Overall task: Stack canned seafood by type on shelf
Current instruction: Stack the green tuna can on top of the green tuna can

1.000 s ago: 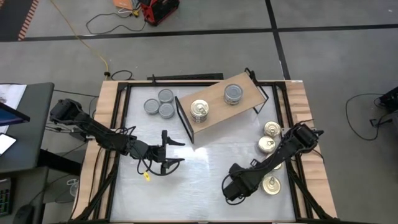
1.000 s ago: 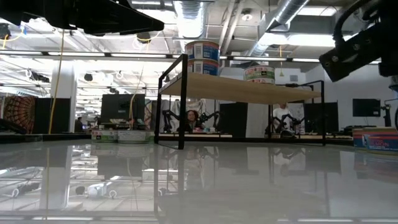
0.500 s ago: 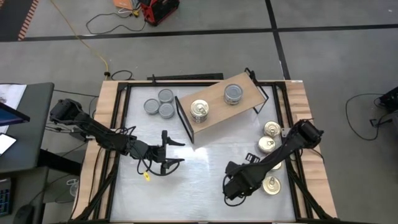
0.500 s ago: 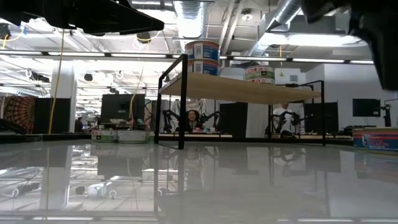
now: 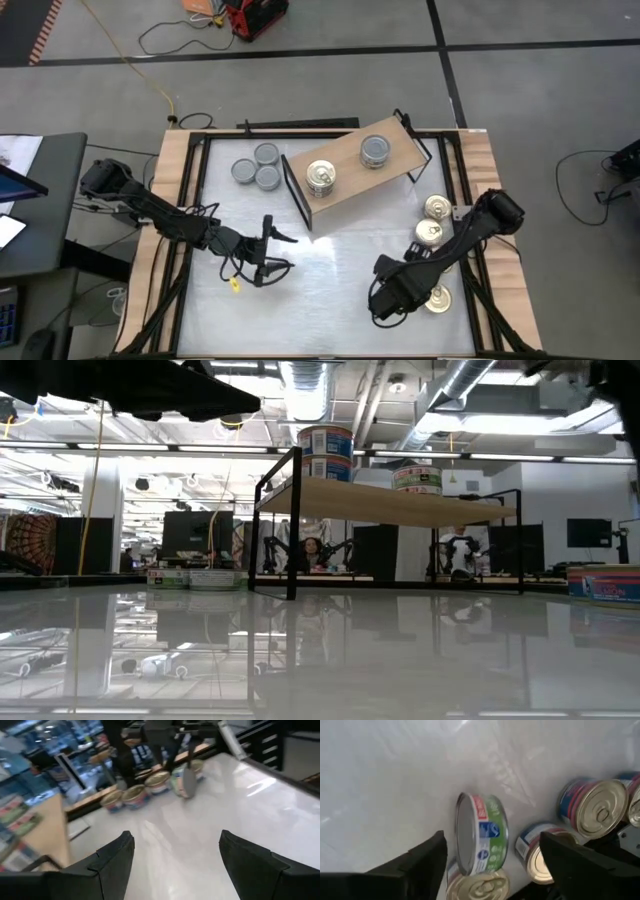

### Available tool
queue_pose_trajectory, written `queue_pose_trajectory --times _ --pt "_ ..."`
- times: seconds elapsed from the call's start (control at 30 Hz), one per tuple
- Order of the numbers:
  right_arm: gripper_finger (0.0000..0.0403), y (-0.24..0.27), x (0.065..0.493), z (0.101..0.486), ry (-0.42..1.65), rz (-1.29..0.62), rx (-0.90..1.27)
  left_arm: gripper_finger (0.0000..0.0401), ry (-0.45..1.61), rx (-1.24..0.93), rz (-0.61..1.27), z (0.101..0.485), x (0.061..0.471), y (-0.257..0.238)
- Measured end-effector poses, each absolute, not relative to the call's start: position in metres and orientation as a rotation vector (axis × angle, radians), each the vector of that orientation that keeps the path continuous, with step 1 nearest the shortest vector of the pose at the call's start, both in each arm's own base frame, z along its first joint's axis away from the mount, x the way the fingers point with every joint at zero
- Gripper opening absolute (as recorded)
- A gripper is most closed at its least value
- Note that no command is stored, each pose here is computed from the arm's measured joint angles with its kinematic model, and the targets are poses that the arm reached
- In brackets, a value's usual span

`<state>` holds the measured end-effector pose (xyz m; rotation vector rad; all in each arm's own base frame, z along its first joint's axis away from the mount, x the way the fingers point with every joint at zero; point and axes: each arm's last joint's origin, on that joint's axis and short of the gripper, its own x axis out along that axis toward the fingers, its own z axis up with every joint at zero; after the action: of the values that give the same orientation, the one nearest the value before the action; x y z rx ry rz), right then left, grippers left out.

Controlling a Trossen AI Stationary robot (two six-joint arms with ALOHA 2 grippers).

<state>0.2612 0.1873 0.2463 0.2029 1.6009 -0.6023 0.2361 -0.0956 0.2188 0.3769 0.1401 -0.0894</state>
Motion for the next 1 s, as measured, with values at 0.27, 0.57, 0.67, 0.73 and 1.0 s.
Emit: queue_pose_trajectory --times 0.27,0.57,0.67,0.73,1.0 --pt "0.0357 0.185 0.252 0.231 1.689 -0.588 0.248 0.0279 0.14 0.361 -0.104 0.219 0.236 -0.096" --pt "0.0356 0.167 0.222 0.236 1.53 -0.524 0.49 0.0278 0.141 0.346 -0.102 0.219 0.236 -0.096" --pt "0.0352 0.164 0.216 0.228 1.483 -0.494 0.561 0.0279 0.141 0.348 -0.102 0.219 0.236 -0.096" --pt "0.0345 0.161 0.212 0.22 1.49 -0.518 0.564 0.0278 0.141 0.351 -0.102 0.219 0.236 -0.096" --pt "0.0296 0.159 0.21 0.211 1.505 -0.514 0.537 0.0279 0.145 0.366 -0.073 0.219 0.236 -0.095"
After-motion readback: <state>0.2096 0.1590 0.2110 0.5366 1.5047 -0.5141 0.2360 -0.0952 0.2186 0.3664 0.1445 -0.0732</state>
